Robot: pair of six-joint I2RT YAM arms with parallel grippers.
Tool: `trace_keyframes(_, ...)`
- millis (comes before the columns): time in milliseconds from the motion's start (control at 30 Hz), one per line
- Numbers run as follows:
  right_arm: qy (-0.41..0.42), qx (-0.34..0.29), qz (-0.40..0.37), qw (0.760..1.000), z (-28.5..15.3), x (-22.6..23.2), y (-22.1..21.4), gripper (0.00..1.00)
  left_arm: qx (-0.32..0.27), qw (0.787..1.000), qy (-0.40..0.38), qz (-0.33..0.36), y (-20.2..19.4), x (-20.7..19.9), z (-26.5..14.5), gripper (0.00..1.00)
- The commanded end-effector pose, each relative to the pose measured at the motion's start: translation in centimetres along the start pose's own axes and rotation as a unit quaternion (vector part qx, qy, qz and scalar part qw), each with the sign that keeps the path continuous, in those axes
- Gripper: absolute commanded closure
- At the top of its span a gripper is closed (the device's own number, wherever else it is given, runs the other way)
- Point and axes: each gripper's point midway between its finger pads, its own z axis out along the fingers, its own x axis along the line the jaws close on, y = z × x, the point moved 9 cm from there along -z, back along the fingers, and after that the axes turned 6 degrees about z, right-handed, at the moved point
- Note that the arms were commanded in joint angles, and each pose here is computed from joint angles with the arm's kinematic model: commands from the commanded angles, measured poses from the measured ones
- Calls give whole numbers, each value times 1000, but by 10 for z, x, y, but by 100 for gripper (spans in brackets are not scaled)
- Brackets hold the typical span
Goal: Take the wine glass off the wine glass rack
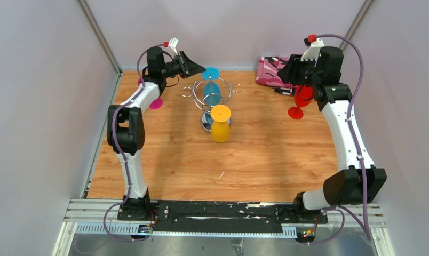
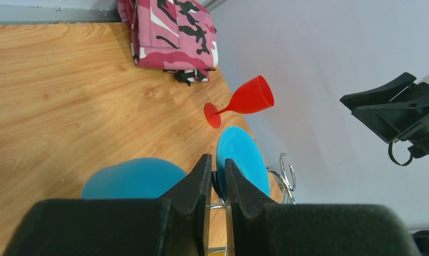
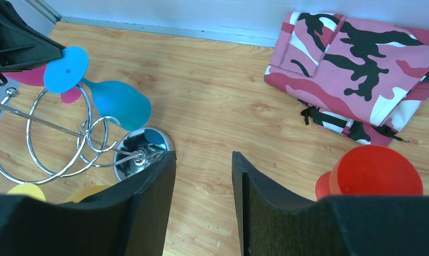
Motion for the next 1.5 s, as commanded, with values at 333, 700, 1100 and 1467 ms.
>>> trace_keyframes(333, 7, 2, 5, 1000, 6, 1, -4, 53, 12, 1000, -23, -7, 7, 8, 12, 92)
trace_keyframes(700, 5, 7, 8, 1000, 10, -1, -7, 53, 5, 1000, -28, -10, 17, 3, 7, 98)
trace_keyframes(1100, 6, 9, 9, 1000, 11, -2, -9, 53, -17, 1000, -6, -5, 24, 9, -3, 100)
trace_keyframes(1467, 9, 10, 11, 1000, 12, -2, -9, 53, -33, 999, 7, -3, 32, 14, -11, 100)
